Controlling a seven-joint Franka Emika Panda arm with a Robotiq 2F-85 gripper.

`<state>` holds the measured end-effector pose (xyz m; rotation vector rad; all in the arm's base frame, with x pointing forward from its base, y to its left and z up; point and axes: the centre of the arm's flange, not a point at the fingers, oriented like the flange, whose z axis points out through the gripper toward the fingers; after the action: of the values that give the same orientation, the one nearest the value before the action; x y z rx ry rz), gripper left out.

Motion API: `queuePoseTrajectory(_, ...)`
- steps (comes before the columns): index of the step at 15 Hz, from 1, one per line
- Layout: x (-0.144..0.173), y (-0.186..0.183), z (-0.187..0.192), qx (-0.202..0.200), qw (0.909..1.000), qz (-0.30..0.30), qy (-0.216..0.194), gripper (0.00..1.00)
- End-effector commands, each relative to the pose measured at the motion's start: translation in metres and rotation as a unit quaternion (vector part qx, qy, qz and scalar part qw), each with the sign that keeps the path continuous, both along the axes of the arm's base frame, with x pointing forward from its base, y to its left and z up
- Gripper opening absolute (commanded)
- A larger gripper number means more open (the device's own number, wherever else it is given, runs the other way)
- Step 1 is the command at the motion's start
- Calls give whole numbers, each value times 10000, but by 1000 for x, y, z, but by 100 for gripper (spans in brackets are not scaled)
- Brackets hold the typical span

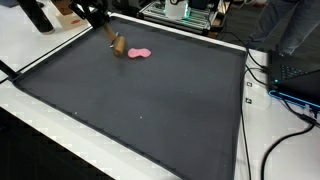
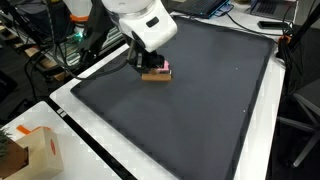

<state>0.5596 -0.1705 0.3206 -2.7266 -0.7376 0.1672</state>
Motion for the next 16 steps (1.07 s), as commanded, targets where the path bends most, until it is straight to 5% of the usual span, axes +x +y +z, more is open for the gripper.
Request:
queuePoseTrajectory(1,2,-8,-1,223,9997,0,63,24)
queuePoseTrajectory(16,-13,26,44,121,9991,364,-193,24)
